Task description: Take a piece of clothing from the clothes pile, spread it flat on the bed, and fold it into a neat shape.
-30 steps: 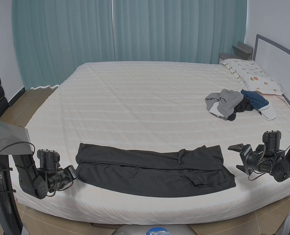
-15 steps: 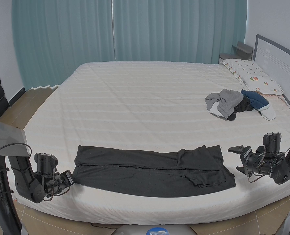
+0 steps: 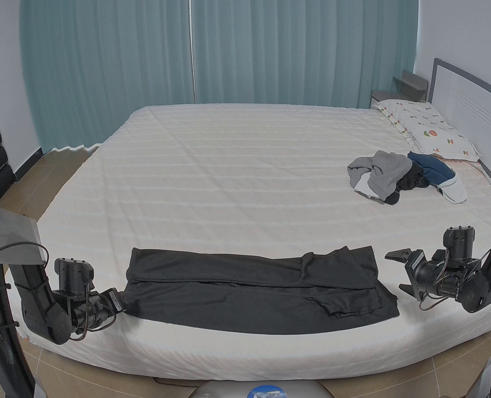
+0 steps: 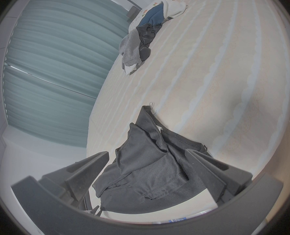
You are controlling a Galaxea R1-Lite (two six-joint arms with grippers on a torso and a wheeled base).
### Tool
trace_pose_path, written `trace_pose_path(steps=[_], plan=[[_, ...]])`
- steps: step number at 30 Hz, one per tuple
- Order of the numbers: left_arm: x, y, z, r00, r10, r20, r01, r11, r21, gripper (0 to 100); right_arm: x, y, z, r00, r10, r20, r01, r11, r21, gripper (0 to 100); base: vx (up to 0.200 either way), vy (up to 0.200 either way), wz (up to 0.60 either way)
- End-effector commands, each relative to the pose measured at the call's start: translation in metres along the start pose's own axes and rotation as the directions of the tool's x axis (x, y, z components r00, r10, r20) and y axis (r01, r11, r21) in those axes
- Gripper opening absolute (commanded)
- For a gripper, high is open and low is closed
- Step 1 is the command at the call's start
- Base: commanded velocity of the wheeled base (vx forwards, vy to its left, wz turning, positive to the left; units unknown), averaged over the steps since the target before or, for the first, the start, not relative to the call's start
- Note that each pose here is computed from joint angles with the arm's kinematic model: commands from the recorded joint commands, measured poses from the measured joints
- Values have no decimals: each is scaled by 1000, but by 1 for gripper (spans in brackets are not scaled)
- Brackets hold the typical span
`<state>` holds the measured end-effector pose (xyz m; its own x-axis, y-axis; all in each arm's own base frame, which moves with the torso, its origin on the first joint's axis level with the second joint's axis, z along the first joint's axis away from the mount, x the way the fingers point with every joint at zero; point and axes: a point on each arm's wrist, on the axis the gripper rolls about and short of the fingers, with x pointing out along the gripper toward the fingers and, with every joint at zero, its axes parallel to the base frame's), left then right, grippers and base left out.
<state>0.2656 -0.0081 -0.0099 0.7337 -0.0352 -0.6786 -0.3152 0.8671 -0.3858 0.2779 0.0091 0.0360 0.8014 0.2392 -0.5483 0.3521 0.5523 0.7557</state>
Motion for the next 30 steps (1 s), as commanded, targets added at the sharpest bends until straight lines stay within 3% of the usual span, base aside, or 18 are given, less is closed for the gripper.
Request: trace_pose_path(steps=[1, 5, 10, 12, 14, 15, 21, 30], plan=[[1, -11, 20, 996, -48, 72, 48, 999, -2, 100, 1, -2, -1, 1000, -6, -5, 6, 1000, 1, 100, 0, 0, 0], [8, -18, 30, 995, -71, 76, 71, 997, 5, 100, 1, -2, -1, 1000, -8, -6, 8, 1000, 4, 100, 0, 0, 0], [22, -33, 52, 974, -226, 6, 226, 974, 20, 100, 1, -2, -1, 1000, -7, -8, 7, 1000, 2, 100, 0, 0, 0], [26, -35, 58, 970, -242, -2, 241, 969, 60, 100, 2, -2, -1, 1000, -9, -9, 9, 1000, 2, 100, 0, 0, 0], [31, -34, 59, 972, -233, -15, 233, 968, 93, 100, 2, -2, -1, 1000, -9, -9, 9, 1000, 2, 100, 0, 0, 0], [45, -31, 57, 976, -210, -58, 217, 962, 164, 100, 2, -2, -2, 1000, -8, -10, 8, 1000, 1, 100, 0, 0, 0], [61, -27, 55, 980, -185, -78, 198, 950, 242, 100, 3, -3, -2, 1000, -13, -14, 13, 1000, 3, 100, 0, 0, 0], [70, -24, 45, 979, -173, -111, 198, 938, 284, 100, 4, -2, -8, 999, -14, -32, 14, 1000, -5, 100, 0, 0, 0]])
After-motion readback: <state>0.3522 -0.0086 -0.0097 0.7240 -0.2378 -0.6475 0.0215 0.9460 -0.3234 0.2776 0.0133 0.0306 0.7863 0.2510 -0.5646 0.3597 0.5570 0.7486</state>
